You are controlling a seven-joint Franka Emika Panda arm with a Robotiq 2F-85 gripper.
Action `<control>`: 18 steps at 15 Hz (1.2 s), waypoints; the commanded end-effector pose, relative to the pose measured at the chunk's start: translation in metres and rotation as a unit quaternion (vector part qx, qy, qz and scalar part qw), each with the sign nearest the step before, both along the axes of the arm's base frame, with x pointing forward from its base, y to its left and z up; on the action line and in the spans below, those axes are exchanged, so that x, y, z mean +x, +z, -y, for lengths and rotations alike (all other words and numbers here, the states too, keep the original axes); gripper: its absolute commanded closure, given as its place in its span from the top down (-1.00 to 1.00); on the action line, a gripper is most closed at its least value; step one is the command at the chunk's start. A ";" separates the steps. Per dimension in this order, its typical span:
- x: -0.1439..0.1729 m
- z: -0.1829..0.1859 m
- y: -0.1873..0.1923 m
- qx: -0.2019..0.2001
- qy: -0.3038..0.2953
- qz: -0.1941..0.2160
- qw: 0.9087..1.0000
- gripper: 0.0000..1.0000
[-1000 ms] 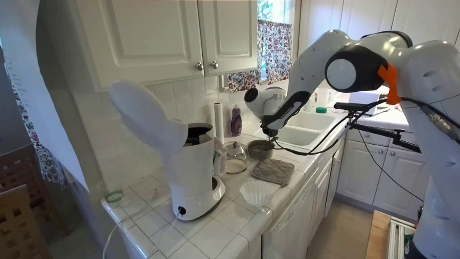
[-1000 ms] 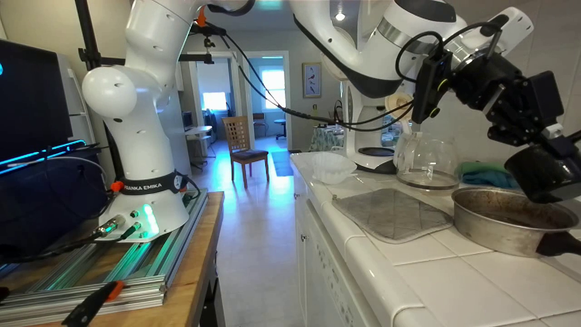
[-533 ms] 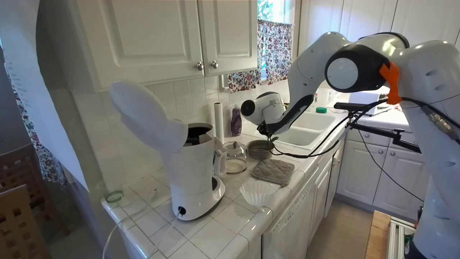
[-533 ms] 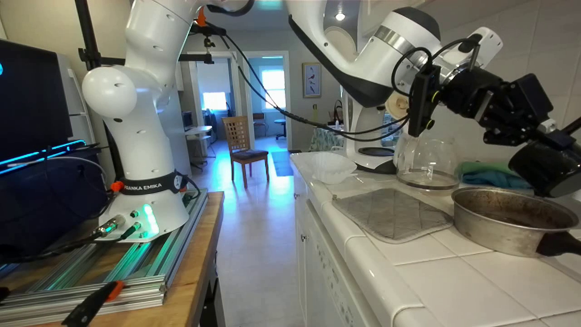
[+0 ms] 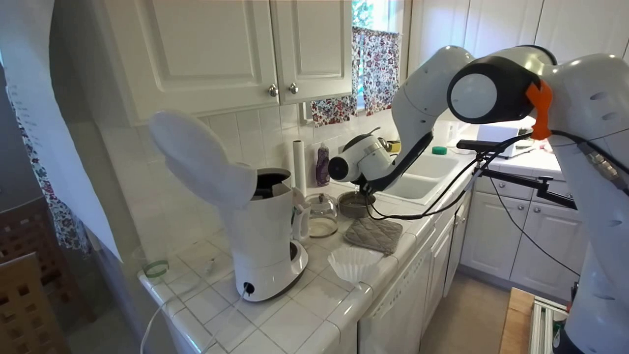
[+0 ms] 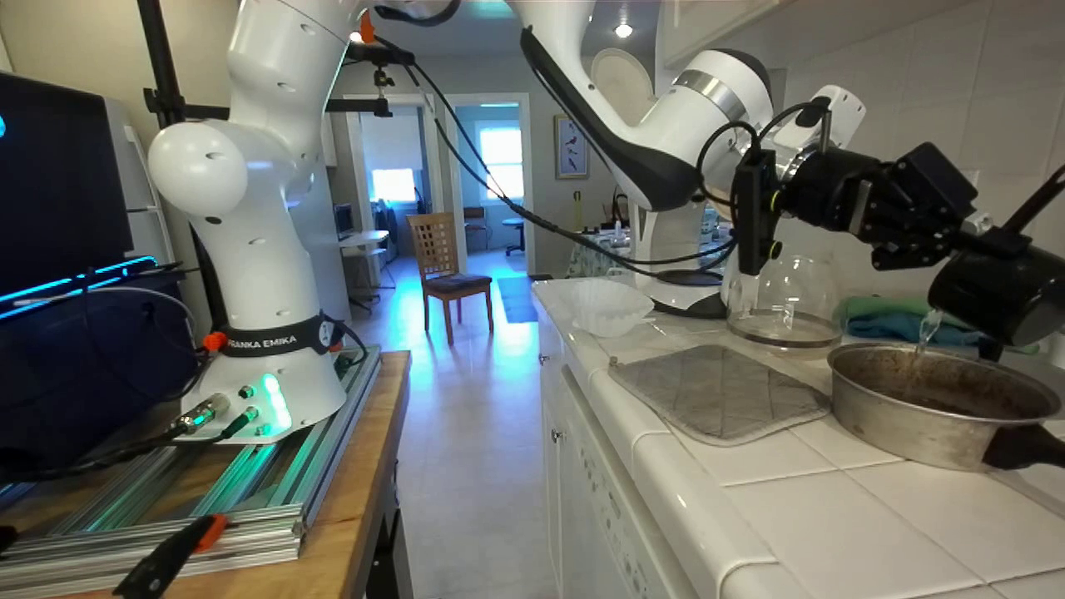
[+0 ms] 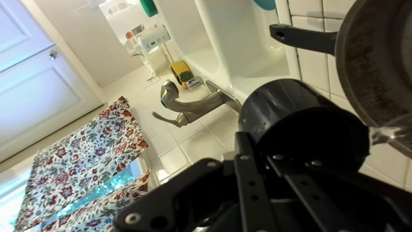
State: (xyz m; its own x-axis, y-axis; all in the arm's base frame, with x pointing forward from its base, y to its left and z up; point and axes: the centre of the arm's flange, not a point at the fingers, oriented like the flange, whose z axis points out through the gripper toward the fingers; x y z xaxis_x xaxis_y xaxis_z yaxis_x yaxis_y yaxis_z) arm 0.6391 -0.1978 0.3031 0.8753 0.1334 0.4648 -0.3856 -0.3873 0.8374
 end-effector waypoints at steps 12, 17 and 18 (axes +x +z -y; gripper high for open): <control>-0.041 -0.005 0.006 -0.067 0.005 0.070 0.995 -0.98; -0.046 -0.010 0.011 -0.076 0.011 0.093 0.993 -0.98; -0.047 -0.011 0.013 -0.078 0.012 0.100 0.992 -0.98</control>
State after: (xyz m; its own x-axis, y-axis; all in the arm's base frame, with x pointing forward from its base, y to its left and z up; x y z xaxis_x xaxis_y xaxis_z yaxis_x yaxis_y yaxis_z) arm 0.6080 -0.1901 0.3071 0.7938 0.2077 0.5716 -0.5107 -0.2828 0.8119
